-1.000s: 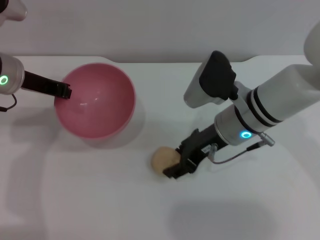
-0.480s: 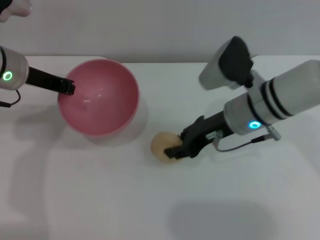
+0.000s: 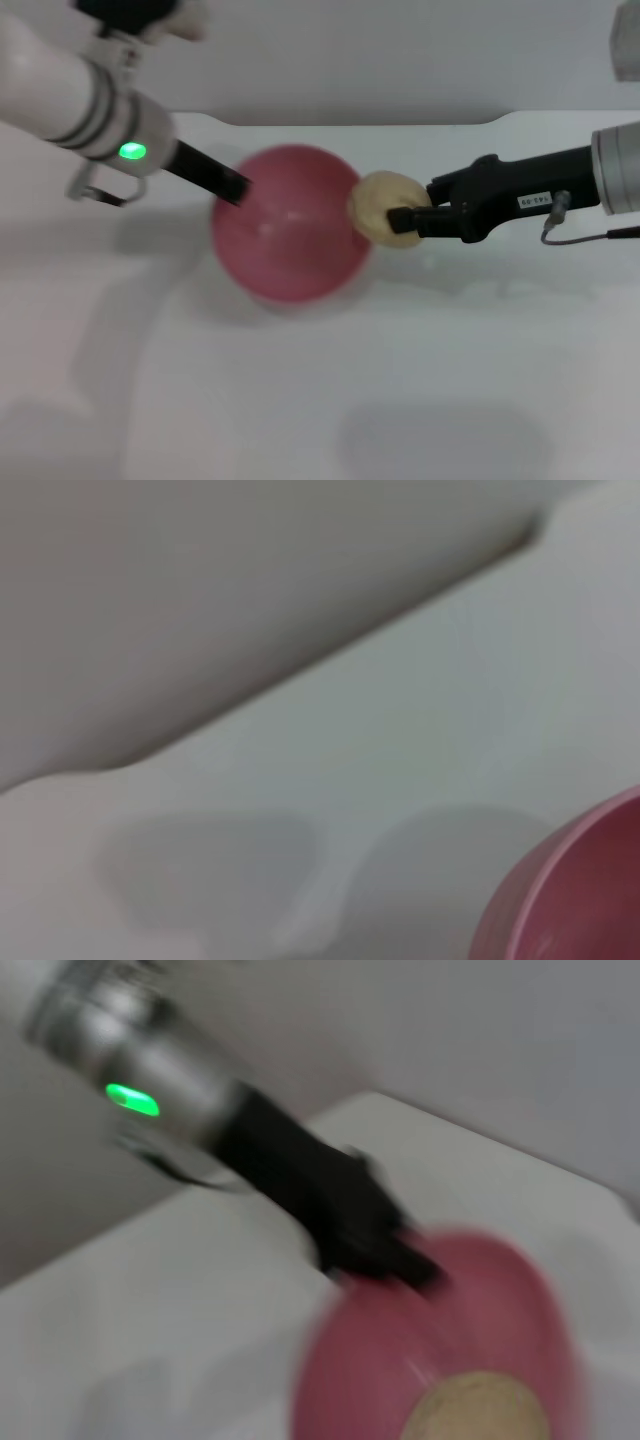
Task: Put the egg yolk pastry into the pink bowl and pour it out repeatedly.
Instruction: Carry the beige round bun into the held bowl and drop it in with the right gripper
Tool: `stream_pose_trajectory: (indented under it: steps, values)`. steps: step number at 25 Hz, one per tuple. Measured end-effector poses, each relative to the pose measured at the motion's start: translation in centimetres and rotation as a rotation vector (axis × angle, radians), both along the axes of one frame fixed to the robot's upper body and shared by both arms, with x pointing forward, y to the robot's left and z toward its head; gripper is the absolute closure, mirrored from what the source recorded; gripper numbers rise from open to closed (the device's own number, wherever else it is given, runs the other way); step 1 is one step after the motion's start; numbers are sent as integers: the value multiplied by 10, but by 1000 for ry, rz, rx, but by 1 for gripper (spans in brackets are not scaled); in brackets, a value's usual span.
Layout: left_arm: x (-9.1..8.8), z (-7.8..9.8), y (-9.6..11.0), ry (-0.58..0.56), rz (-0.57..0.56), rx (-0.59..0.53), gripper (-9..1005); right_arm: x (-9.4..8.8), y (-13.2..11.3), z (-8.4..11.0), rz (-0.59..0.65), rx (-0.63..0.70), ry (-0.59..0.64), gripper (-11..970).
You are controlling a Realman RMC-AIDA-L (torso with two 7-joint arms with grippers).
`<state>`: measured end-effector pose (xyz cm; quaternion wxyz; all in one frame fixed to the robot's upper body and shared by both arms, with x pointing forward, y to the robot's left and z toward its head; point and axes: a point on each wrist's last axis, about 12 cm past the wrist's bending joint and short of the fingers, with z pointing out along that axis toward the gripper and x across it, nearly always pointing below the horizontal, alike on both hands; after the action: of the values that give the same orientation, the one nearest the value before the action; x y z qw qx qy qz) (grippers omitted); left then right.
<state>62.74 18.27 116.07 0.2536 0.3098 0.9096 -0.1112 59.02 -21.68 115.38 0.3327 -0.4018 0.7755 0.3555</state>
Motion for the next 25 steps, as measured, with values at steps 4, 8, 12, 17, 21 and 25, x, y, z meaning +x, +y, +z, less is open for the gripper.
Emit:
stream_pose_trajectory:
  steps: [4, 8, 12, 17, 21, 25]
  values:
    - [-4, -4, -39, 14, -127, 25, 998, -3, 12, 17, 102, 5, -58, 696]
    - [-9, -3, -64, 11, -194, 16, 998, -1, 32, 11, 191, -132, -47, 715]
    - [-14, -4, -77, 17, -233, 4, 997, -1, 47, 2, 214, -264, -3, 735]
    - [-14, -4, -77, 18, -229, -2, 997, 0, 53, 3, 217, -286, -8, 770]
    - [-13, -4, -76, 17, -220, -2, 997, 2, 48, 6, 188, -267, -12, 618]
    - [-8, -7, -71, -42, -193, 1, 997, 9, 29, 16, 79, -205, -7, 510]
